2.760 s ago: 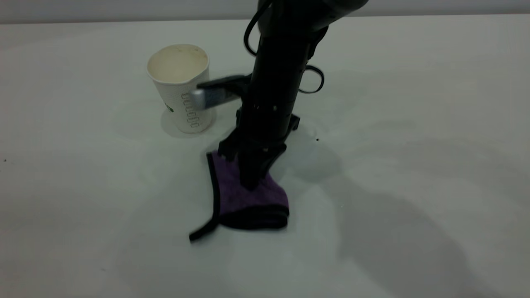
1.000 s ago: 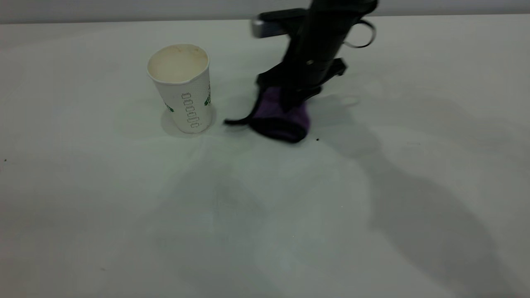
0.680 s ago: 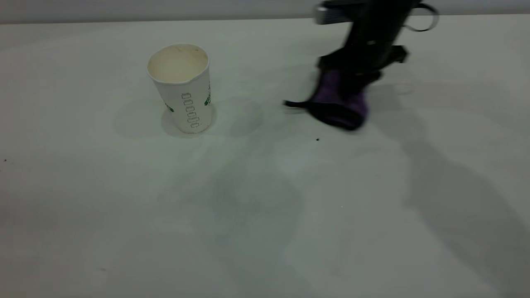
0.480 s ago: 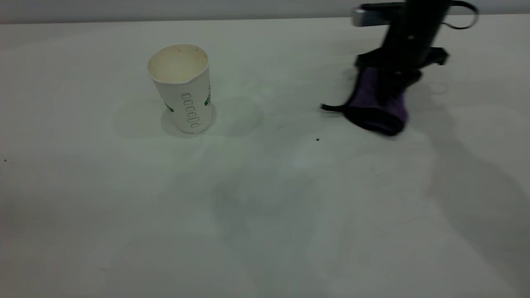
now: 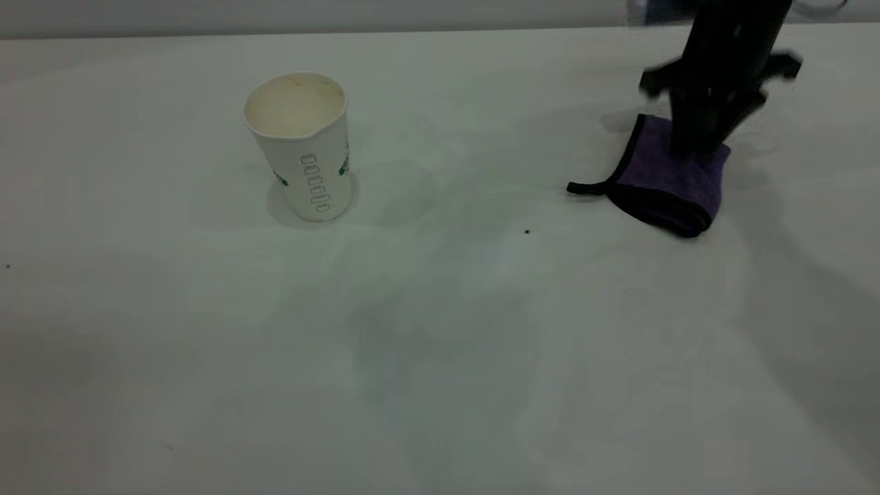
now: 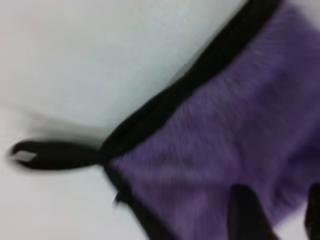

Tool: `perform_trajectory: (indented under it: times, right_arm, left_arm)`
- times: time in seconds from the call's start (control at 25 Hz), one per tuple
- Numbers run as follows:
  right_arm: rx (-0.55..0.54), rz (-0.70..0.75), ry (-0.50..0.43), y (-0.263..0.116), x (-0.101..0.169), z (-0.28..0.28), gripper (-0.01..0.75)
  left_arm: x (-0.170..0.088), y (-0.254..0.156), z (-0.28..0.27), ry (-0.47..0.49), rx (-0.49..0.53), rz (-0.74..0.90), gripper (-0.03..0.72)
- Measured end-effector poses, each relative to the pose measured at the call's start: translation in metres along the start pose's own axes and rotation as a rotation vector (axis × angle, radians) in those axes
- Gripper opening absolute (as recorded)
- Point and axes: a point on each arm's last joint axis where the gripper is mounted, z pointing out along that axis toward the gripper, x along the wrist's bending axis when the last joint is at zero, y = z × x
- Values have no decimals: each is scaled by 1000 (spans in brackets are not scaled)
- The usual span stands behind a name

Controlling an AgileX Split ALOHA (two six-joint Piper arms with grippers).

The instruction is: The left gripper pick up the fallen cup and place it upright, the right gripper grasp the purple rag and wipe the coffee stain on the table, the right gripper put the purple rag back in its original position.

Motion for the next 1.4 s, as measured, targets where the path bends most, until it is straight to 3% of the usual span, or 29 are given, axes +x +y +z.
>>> perform_trajectory:
  times: [0.12, 0.2, 0.4, 0.6, 0.92, 1.2, 1.4]
  right_arm:
    - [-36, -18, 5, 3, 5, -49, 462]
    - [-64, -28, 28, 3, 10, -85, 490]
    - [-98, -73, 86, -11, 25, -164, 490]
    - [-182, -80, 80, -38, 34, -224, 482]
    - [-193, -75, 79, -141, 52, -278, 482]
    - [-44, -16, 88, -245, 61, -246, 482]
    - [-13, 21, 48, -312, 63, -227, 482]
  left_arm:
    - [0, 0, 0, 0, 0, 0, 455]
    - [0, 0, 0, 0, 0, 0, 455]
    - [0, 0, 0, 0, 0, 0, 455]
    - [0, 0, 0, -1, 0, 1, 455]
    - [0, 0, 0, -1, 0, 1, 455]
    - [0, 0, 0, -1, 0, 1, 455]
    - [0, 0, 0, -1, 0, 1, 455]
